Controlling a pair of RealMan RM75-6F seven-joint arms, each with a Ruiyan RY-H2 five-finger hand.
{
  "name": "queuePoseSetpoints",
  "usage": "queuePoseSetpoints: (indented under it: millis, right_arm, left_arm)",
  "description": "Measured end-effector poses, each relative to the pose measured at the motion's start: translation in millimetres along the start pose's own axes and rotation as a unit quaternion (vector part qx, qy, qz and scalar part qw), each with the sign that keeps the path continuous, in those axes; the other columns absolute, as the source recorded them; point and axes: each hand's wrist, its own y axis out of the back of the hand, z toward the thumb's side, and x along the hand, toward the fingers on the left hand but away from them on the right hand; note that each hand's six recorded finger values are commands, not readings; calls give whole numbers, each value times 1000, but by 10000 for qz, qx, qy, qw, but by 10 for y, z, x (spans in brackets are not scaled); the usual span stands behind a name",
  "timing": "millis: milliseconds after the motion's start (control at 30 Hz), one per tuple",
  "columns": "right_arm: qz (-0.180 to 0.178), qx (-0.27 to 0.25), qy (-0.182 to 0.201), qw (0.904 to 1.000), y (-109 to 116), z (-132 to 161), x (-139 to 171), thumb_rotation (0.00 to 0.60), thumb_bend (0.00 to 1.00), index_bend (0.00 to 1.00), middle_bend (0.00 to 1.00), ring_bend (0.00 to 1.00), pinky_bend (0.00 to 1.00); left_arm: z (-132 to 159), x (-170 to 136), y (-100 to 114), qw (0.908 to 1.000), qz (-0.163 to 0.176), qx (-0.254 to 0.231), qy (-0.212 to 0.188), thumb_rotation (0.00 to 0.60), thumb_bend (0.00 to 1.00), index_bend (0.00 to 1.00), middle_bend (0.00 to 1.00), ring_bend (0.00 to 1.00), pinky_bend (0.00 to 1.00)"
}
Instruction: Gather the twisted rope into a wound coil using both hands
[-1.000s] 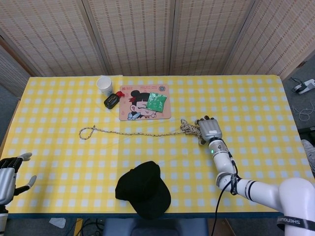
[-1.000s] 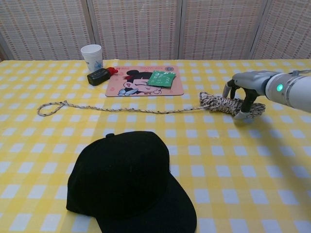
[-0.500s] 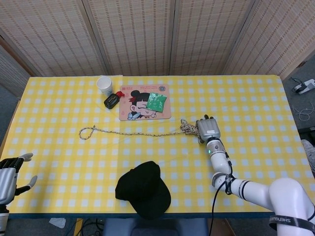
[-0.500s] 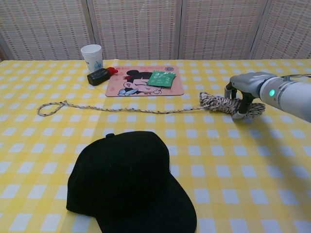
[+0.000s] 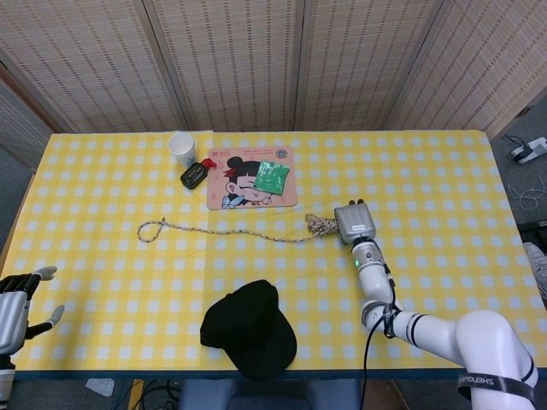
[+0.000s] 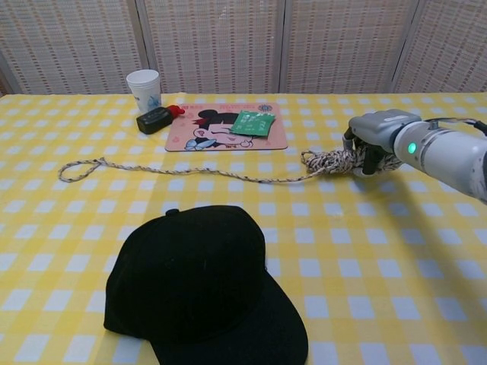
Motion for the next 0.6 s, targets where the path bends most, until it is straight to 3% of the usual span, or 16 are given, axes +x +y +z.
queuePoseSetpoints:
  millis: [367,600]
  right_arm:
    - [-555,-617,363,9959,270,-21,101,600,679,757,635,446,524]
    - [-906,-1265,760,9849,533,-79,277,600,689,787,657,485,589]
  left_arm:
    - [66,248,191,9991,197,184,-317,600,278,326,330,275,190]
    - [191,553,322,9973,272,144,-669,600,278,340,330,297,190]
